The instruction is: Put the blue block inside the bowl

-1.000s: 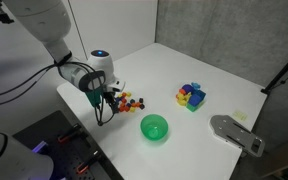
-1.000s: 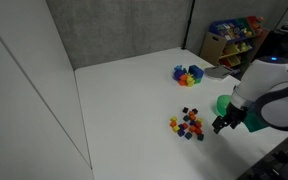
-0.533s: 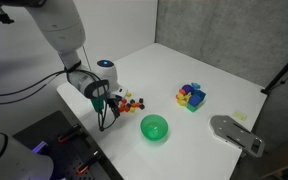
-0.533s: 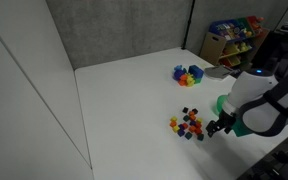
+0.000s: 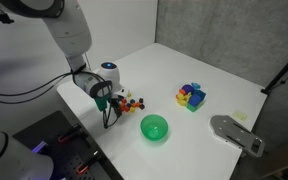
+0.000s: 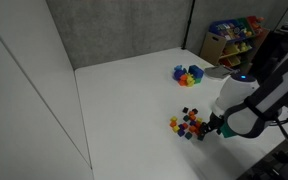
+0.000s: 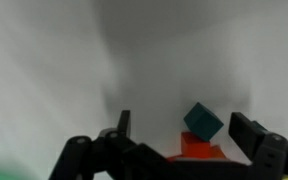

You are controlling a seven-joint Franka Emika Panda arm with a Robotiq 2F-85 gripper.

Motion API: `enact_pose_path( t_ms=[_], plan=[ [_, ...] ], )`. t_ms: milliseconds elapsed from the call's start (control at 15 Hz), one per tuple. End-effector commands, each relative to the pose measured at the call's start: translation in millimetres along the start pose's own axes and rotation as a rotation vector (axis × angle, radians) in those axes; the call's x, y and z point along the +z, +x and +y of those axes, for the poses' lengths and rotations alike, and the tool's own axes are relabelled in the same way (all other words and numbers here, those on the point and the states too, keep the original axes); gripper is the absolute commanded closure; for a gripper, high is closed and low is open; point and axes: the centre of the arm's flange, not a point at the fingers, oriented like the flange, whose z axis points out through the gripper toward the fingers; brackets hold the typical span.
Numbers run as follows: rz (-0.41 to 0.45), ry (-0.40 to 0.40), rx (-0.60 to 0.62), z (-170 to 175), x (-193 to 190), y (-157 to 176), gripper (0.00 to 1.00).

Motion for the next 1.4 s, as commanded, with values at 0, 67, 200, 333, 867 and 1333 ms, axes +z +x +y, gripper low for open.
enact_pose_path(
  t_ms=[0, 67, 200, 333, 867, 1333],
  plan=[
    [0.010, 0.010, 0.011, -13.4, 12.9, 6.9, 0.00],
    [0.010, 0.010, 0.002, -16.3, 15.8, 6.9, 0.00],
    [0.013, 0.013, -0.019, -24.0, 20.8, 7.1, 0.00],
    [0.014, 0.016, -0.041, -32.1, 25.4, 6.5, 0.00],
    [0.075, 0.005, -0.118, -52.1, 32.9, 5.7, 0.00],
    [0.079, 0.008, -0.118, -39.7, 30.6, 10.1, 0.00]
  ],
)
